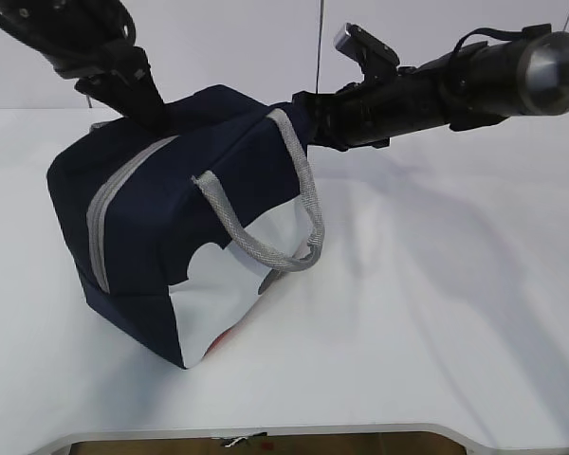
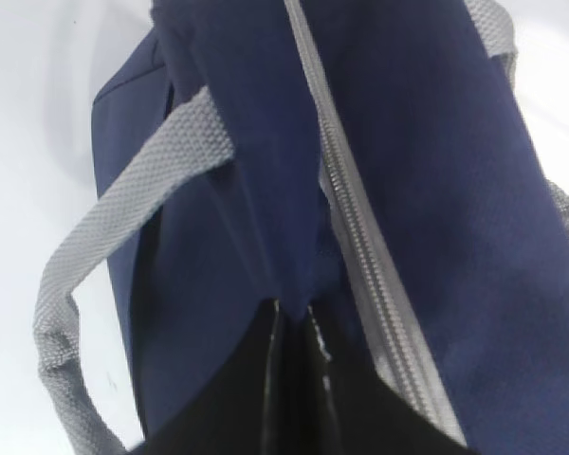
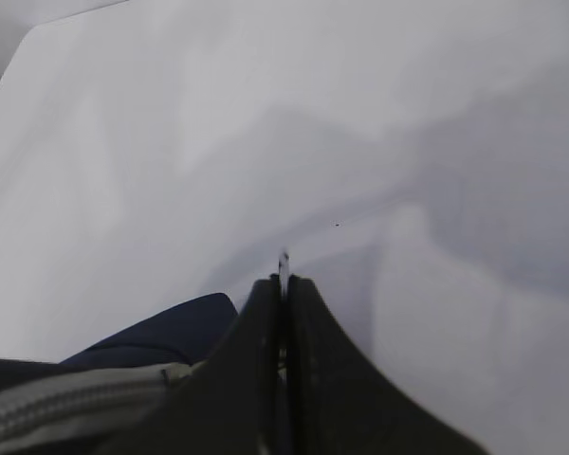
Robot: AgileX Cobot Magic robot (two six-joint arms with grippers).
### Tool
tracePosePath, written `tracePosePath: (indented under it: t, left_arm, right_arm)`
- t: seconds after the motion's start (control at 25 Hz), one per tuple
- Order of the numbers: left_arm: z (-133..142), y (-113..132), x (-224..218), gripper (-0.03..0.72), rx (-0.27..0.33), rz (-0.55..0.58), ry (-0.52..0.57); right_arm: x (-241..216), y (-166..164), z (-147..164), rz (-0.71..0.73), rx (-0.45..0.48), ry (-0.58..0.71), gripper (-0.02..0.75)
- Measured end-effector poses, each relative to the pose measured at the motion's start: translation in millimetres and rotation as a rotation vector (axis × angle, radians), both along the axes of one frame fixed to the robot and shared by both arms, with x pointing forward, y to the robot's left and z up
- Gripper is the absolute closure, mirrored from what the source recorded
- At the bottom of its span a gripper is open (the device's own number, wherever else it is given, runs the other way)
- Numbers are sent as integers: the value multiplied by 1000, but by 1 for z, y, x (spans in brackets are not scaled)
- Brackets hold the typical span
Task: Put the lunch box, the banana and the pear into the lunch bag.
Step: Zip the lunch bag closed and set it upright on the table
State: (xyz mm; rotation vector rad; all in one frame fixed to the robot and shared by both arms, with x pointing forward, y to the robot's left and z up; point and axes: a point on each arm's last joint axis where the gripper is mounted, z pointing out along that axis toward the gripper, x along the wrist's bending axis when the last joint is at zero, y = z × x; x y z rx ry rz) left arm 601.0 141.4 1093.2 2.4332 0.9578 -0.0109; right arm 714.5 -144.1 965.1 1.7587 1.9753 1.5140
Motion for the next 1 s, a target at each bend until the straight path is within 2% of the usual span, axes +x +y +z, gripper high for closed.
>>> tracePosePath:
  t: [0.16, 0.28, 0.4, 0.6, 0.72, 0.84, 1.0]
  left_arm:
    - [0, 0, 0, 682, -1, -1, 0]
    - [0, 0, 0, 682, -1, -2, 1]
    - [0, 0, 0, 682, -3, -2, 2]
    - [0, -1, 0, 681, -9, -2, 4]
    - [0, -1, -1, 666, -13, 0, 8]
    - [0, -1, -1, 600, -15, 12, 15]
    - [0, -1, -1, 447, -17, 28, 29]
  right_arm:
    - [2, 2, 7, 19, 14, -17, 720]
    - [3, 3, 10, 25, 18, -24, 688]
    - [3, 2, 10, 24, 18, -24, 589]
    - [2, 2, 25, 24, 24, -53, 379]
    - [0, 2, 36, 31, 20, -86, 329]
    - [-4, 1, 53, 80, -27, -170, 317]
    - [-11, 1, 80, 137, -85, -291, 316]
